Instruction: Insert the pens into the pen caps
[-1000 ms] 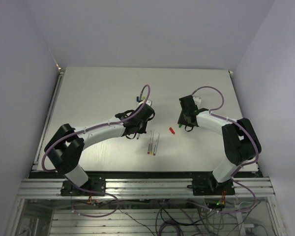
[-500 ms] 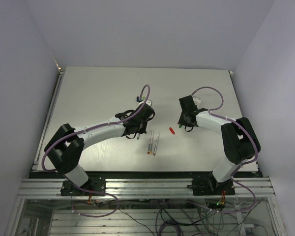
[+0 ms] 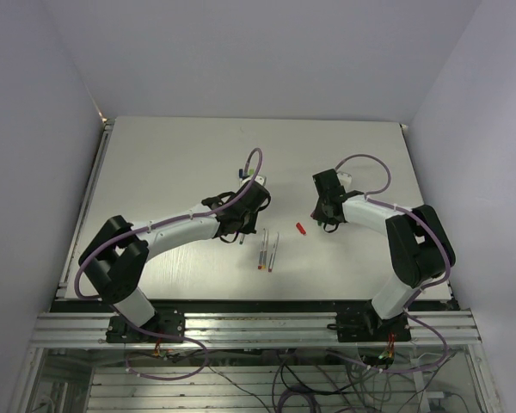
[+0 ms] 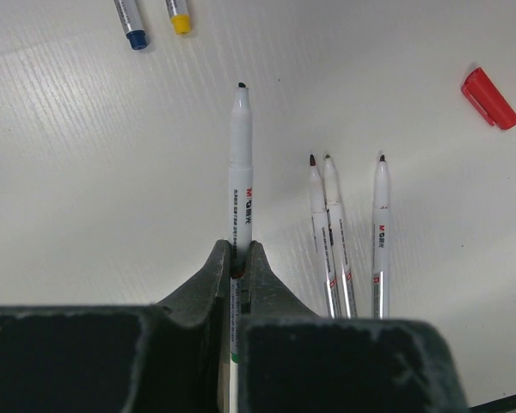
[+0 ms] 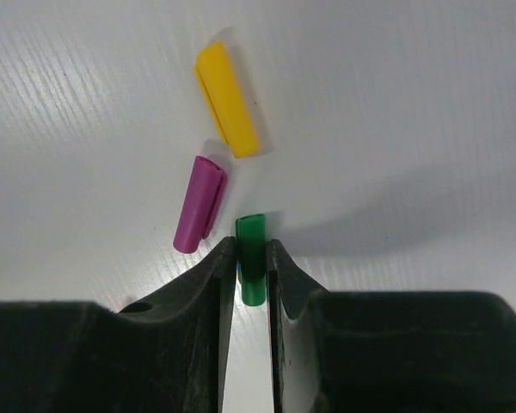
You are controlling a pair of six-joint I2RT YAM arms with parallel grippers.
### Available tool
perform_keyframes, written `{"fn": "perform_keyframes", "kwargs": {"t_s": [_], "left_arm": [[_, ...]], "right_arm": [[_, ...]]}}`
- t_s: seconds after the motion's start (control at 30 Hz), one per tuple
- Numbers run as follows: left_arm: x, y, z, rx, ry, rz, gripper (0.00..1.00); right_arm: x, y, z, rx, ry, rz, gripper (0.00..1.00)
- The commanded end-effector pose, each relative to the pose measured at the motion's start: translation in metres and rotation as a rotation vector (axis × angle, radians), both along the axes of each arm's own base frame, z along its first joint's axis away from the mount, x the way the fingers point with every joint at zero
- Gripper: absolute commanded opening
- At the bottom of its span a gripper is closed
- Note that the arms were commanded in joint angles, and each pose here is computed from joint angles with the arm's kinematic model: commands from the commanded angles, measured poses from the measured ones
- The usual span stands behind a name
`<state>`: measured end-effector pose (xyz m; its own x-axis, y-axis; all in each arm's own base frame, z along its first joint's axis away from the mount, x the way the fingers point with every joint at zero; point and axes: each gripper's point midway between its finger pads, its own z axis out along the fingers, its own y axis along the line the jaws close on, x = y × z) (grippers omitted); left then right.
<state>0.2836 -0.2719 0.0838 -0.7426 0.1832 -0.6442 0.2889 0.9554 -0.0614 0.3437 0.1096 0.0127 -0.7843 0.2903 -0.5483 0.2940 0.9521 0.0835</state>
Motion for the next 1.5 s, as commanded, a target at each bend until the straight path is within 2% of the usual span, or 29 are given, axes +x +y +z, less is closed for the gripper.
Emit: {"fn": "perform_keyframes", "kwargs": {"t_s": [0.0,0.17,0.4,0.73,1.13,1.27,1.33,1.4,1.47], "left_arm": [[0.002,-0.004,-0.001,-0.022,0.001,-0.004,0.07],[0.002,-0.003,-0.002,-0.021,0.005,-0.003,0.07],[0.001,-0.004,-0.003,-0.025,0.007,-0.004,0.07],[0.002,-0.003,-0.003,-0.026,0.005,0.001,0.07],[0.003,-0.002,-0.004,-0.023,0.006,-0.002,0.07],[0.003,-0.003,-0.004,-0.022,0.008,-0.005,0.07],[0.003,-0.003,-0.004,-0.024,0.007,-0.005,0.07],[0.003,-0.003,-0.004,-0.025,0.006,-0.004,0.07],[0.004,-0.003,-0.003,-0.024,0.001,-0.008,0.07]], "right_arm": [[-0.01,-0.007,-0.015,-0.017,0.049,-0.018,0.2],[-0.011,-0.009,-0.022,-0.028,0.066,-0.019,0.21],[-0.011,-0.014,-0.028,-0.035,0.087,-0.019,0.28],[-0.022,-0.011,-0.034,-0.018,0.134,-0.004,0.19],[-0.044,-0.015,-0.04,-0.014,0.189,0.009,0.26],[-0.046,-0.016,-0.043,-0.023,0.202,0.007,0.21],[-0.049,-0.017,-0.045,-0.029,0.219,0.007,0.13],[-0.052,-0.019,-0.047,-0.038,0.235,0.01,0.0],[-0.054,-0.019,-0.047,-0.044,0.244,0.024,0.0]]}}
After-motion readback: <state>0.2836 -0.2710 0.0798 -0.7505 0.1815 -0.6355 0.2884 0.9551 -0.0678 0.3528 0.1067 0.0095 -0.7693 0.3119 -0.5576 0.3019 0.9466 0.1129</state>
